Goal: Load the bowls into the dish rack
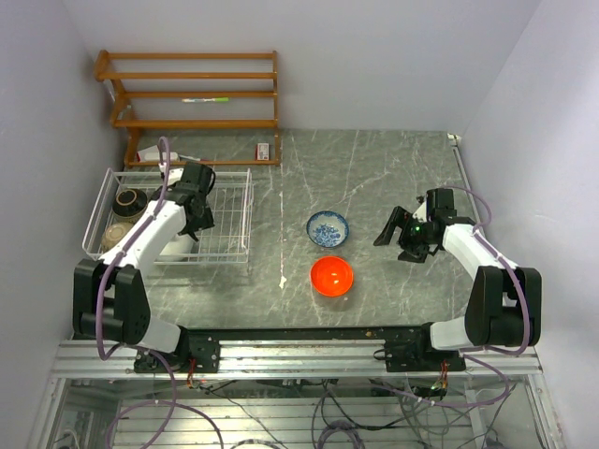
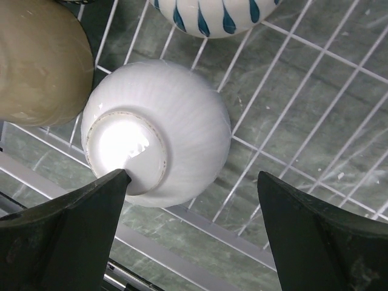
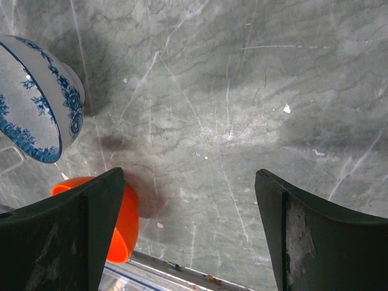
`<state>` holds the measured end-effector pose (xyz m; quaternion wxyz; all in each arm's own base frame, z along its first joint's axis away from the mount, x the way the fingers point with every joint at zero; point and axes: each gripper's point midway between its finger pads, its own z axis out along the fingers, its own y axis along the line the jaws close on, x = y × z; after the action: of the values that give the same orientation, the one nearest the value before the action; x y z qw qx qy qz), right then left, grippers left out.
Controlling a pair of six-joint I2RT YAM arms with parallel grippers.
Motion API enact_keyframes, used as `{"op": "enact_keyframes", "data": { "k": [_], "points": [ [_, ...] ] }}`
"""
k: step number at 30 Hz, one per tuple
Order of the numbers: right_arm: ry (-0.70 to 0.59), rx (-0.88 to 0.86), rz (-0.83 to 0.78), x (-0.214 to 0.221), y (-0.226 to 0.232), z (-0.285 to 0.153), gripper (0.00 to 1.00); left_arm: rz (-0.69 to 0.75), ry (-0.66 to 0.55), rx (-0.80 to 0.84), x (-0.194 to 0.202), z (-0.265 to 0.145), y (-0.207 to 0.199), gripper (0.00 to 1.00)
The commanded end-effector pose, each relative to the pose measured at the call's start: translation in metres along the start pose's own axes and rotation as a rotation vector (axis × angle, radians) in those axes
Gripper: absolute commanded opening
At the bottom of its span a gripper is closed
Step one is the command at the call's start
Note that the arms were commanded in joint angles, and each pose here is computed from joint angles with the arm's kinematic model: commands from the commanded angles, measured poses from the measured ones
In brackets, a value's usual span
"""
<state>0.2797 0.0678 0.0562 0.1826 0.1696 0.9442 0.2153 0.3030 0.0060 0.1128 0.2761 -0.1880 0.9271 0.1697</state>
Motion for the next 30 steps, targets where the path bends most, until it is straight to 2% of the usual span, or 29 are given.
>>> {"op": "enact_keyframes", "data": {
  "k": [1,5,11,14,18,22,26,30],
  "points": [
    [-0.032,-0.006,-0.02,-0.004,0.002,-0.005,0.89,-0.031,-0.027,-0.043,-0.019,0.001,0.009,0.99],
    [-0.043,0.002,-0.027,-0.008,0.003,-0.008,0.89,-0.061,-0.053,0.019,-0.039,-0.014,-0.001,0.99],
    [-0.056,-0.002,-0.026,-0.014,0.007,-0.013,0.89,-0.098,-0.132,0.065,-0.07,-0.049,0.006,0.99],
    [-0.061,0.003,-0.02,-0.017,0.009,-0.015,0.89,-0.095,-0.184,0.194,-0.087,-0.074,-0.008,0.99],
    [-0.051,-0.002,-0.002,-0.021,0.012,-0.014,0.89,-0.027,-0.276,0.427,-0.097,-0.125,-0.058,0.99],
    [-0.077,0.011,0.005,-0.034,0.015,-0.018,0.89,0.135,-0.34,0.66,-0.082,-0.179,-0.128,0.99],
    [-0.078,0.023,0.035,-0.041,0.017,-0.02,0.89,0.362,-0.357,0.901,-0.033,-0.223,-0.204,0.99],
    [-0.061,0.081,0.115,-0.04,0.001,-0.017,0.9,0.574,-0.352,1.036,0.015,-0.24,-0.262,0.99]
  ]
}}
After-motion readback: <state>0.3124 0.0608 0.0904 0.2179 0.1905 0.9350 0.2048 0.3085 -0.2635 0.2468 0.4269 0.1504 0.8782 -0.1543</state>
